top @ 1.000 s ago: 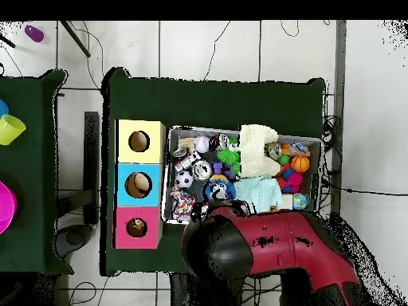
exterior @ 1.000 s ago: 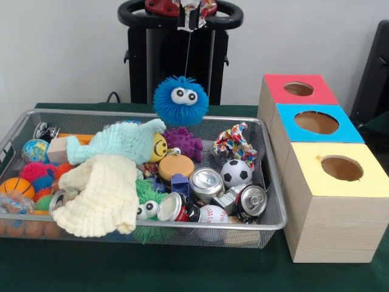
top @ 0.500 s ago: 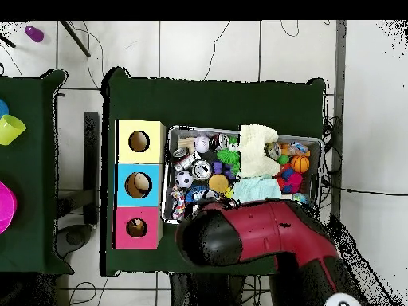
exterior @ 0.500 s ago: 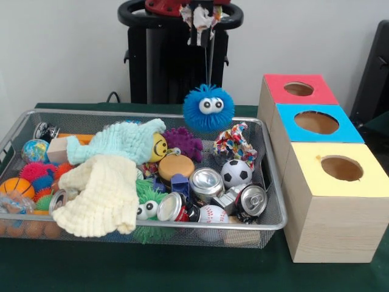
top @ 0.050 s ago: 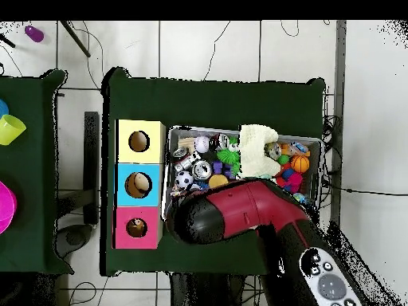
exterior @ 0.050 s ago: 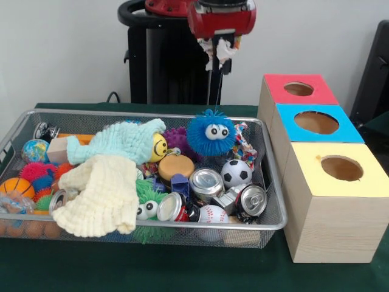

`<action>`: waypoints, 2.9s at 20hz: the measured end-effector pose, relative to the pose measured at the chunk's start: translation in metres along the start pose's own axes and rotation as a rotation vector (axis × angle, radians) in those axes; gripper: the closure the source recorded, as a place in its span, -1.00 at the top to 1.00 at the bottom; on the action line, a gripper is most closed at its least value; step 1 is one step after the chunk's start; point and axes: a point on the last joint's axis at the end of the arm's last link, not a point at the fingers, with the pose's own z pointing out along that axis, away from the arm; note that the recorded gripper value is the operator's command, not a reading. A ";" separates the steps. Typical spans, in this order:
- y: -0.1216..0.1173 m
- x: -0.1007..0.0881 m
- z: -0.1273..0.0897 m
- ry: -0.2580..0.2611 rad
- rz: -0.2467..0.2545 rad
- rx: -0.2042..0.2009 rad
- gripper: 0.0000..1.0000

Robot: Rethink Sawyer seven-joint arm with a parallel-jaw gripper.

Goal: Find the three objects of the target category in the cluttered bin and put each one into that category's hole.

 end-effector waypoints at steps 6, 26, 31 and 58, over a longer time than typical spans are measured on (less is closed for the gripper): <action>0.006 -0.015 0.035 0.008 -0.038 -0.031 -1.00; 0.031 -0.027 0.088 0.024 -0.134 -0.044 1.00; 0.033 -0.025 0.092 0.030 -0.134 -0.051 1.00; -0.104 -0.076 0.058 0.056 0.020 -0.030 1.00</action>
